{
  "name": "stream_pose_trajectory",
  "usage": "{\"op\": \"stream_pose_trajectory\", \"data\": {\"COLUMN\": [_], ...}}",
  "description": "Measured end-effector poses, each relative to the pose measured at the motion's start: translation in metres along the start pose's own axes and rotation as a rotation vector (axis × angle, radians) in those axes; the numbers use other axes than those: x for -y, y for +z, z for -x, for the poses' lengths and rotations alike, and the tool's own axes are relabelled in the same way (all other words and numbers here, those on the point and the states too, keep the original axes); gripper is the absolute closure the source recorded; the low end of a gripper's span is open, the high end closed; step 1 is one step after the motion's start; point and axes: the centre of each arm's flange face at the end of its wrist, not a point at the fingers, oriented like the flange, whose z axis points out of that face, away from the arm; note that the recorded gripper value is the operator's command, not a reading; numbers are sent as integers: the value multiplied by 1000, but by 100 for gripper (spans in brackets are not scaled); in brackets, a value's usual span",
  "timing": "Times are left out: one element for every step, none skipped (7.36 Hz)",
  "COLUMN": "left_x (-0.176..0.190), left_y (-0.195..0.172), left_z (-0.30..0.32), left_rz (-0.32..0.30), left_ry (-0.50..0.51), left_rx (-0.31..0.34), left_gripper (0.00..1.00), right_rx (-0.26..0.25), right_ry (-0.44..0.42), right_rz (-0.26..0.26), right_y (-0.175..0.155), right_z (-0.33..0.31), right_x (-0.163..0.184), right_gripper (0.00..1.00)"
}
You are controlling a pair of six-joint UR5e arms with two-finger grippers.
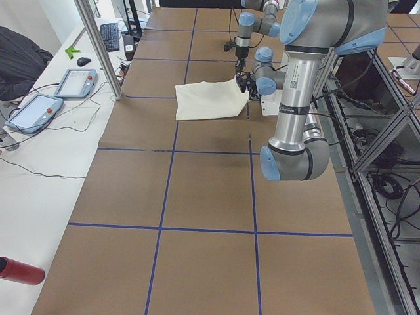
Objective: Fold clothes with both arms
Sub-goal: 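Lift the near edge with both grippers and fold it away from the robot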
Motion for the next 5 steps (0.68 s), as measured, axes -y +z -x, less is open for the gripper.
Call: {"op": "stream_pose_trajectory", "data": {"left_x": [33, 68, 103, 134, 159], "left_y": [4, 8, 12, 19, 27], "left_z": [-17, -28, -39, -51, -65], "left_rz": [-26, -62, -105, -140, -165], "left_ry": [-6, -24, -45, -57, -61], "left_rx": [6, 14, 22, 34, 46], "left_gripper": [100, 100, 100, 100, 100], "right_rx": [-1, -11, -28, -46, -61], "right_ry": [24, 50, 79, 105, 123], "right_rz": [-16, -36, -52, -63, -72], "right_y": [6, 15, 25, 34, 41], "right_z": [18, 37, 56, 70, 81], "right_x": [29, 60, 90, 114, 132], "right_gripper": [100, 100, 100, 100, 100]}}
